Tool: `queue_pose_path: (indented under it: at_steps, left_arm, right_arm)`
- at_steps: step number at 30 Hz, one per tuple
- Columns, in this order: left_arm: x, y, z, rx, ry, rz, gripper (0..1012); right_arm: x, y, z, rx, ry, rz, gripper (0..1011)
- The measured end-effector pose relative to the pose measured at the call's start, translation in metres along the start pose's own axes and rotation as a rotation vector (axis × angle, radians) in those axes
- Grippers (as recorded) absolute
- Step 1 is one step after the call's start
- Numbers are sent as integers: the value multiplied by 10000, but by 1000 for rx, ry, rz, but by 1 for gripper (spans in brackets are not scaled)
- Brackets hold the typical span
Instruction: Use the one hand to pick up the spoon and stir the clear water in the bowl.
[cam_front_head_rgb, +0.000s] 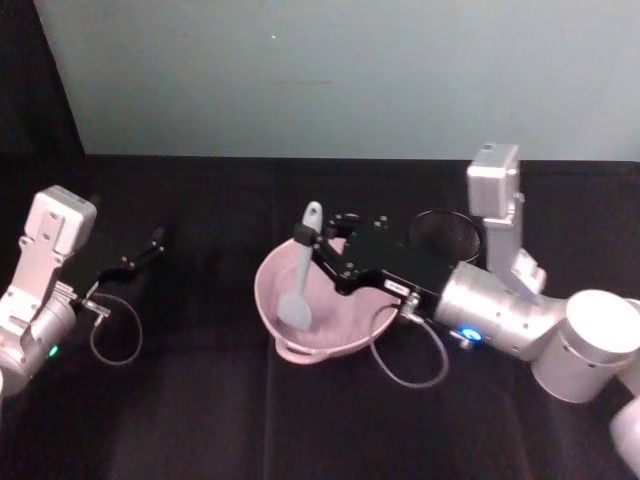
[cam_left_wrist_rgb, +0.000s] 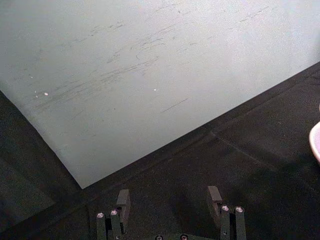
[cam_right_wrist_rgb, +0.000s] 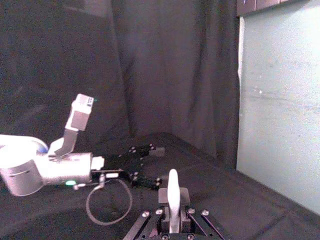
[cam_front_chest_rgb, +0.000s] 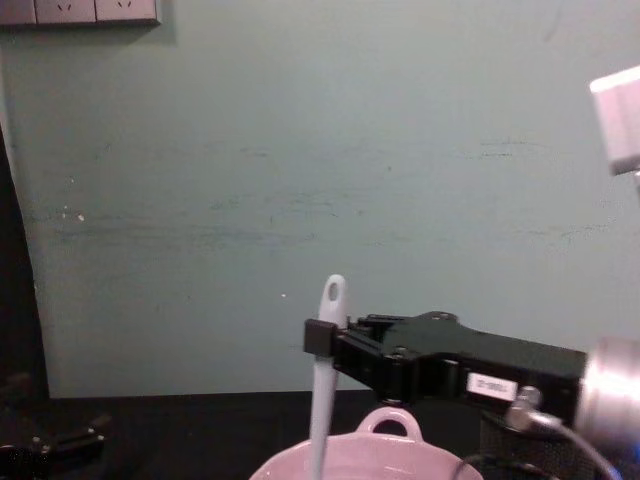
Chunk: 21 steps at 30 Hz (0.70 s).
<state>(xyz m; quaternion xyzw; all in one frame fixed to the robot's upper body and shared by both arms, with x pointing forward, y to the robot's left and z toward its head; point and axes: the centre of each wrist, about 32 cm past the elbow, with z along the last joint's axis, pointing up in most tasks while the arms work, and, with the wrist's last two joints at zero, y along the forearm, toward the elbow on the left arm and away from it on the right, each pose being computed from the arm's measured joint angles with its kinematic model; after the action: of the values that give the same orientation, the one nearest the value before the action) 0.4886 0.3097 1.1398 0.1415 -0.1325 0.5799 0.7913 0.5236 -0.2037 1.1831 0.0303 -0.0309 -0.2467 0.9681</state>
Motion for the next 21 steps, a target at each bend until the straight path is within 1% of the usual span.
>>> queue_pose_path:
  at_steps: [1, 3, 4, 5, 7, 10, 14, 17, 18, 21]
  left_arm:
    - [0, 0, 0, 0, 0, 0, 1011]
    - [0, 0, 0, 0, 0, 0, 1011]
    - [0, 0, 0, 0, 0, 0, 1011]
    - [0, 0, 0, 0, 0, 0, 1011]
    - [0, 0, 0, 0, 0, 0, 1011]
    - [0, 0, 0, 0, 0, 0, 1011]
    - [0, 0, 0, 0, 0, 0, 1011]
    - [0, 0, 0, 0, 0, 0, 1011]
    - [0, 0, 0, 0, 0, 0, 1011]
    - [0, 0, 0, 0, 0, 0, 1011]
  right_arm:
    - [0, 0, 0, 0, 0, 0, 116]
    - [43, 120, -38, 8, -25, -22, 114]
    - [43, 120, -38, 8, -25, -22, 114]
    - [78, 170, -54, 10, -37, -40, 114]
    - [117, 210, -70, 11, -49, -59, 116]
    - [242, 250, -85, 11, -81, -118, 114]
    - [326, 224, -70, 11, -113, -161, 116]
    - [389, 154, -43, -1, -139, -191, 114]
    - [409, 109, -18, -6, -153, -200, 114]
    - [421, 15, 20, -18, -169, -206, 114]
